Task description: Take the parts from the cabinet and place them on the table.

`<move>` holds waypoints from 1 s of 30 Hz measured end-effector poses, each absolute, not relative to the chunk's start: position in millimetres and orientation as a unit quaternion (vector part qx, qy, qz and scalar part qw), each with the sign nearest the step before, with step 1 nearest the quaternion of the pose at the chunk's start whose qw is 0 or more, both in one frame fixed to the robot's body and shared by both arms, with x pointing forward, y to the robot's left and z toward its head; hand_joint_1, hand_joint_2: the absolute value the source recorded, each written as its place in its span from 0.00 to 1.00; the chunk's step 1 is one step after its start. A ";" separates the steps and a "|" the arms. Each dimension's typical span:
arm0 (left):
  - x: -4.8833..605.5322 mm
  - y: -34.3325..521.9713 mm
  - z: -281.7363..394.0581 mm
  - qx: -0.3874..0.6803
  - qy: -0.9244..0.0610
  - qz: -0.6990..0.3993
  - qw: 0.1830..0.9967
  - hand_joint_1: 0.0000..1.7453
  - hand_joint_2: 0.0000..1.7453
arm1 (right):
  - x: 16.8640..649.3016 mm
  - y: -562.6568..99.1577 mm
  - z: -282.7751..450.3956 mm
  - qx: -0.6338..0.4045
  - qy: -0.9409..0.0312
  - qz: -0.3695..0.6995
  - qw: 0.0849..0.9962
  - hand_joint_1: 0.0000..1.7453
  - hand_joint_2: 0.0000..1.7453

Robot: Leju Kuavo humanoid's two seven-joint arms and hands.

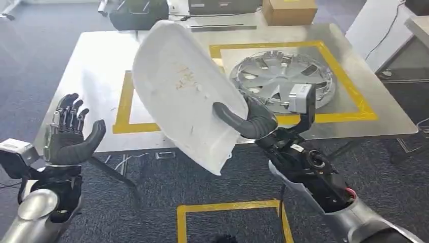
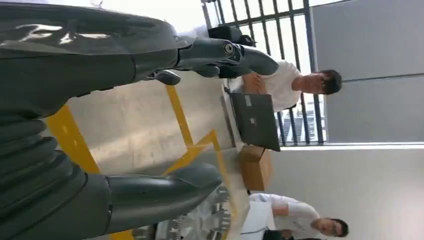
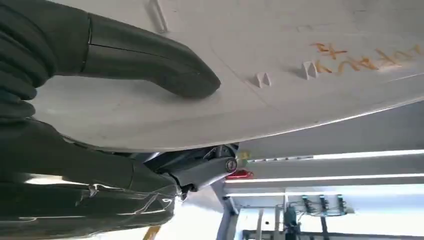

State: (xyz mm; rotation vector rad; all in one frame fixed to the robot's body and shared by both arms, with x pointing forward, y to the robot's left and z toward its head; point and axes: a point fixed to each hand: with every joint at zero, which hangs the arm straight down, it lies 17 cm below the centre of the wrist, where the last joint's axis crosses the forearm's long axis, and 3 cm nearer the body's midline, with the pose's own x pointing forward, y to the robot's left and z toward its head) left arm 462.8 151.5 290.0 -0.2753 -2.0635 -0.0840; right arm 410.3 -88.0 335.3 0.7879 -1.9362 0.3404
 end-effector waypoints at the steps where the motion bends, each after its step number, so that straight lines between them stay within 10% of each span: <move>1: 462.7 151.2 289.6 -0.115 -0.855 -0.035 0.505 0.00 1.00 | 410.5 -88.5 335.2 0.324 -0.797 0.140 0.490 1.00 1.00; 30: 463.5 142.3 295.6 -0.125 -0.859 -0.046 0.495 0.00 1.00 | 439.7 -90.7 329.0 0.289 -0.804 0.169 0.492 1.00 1.00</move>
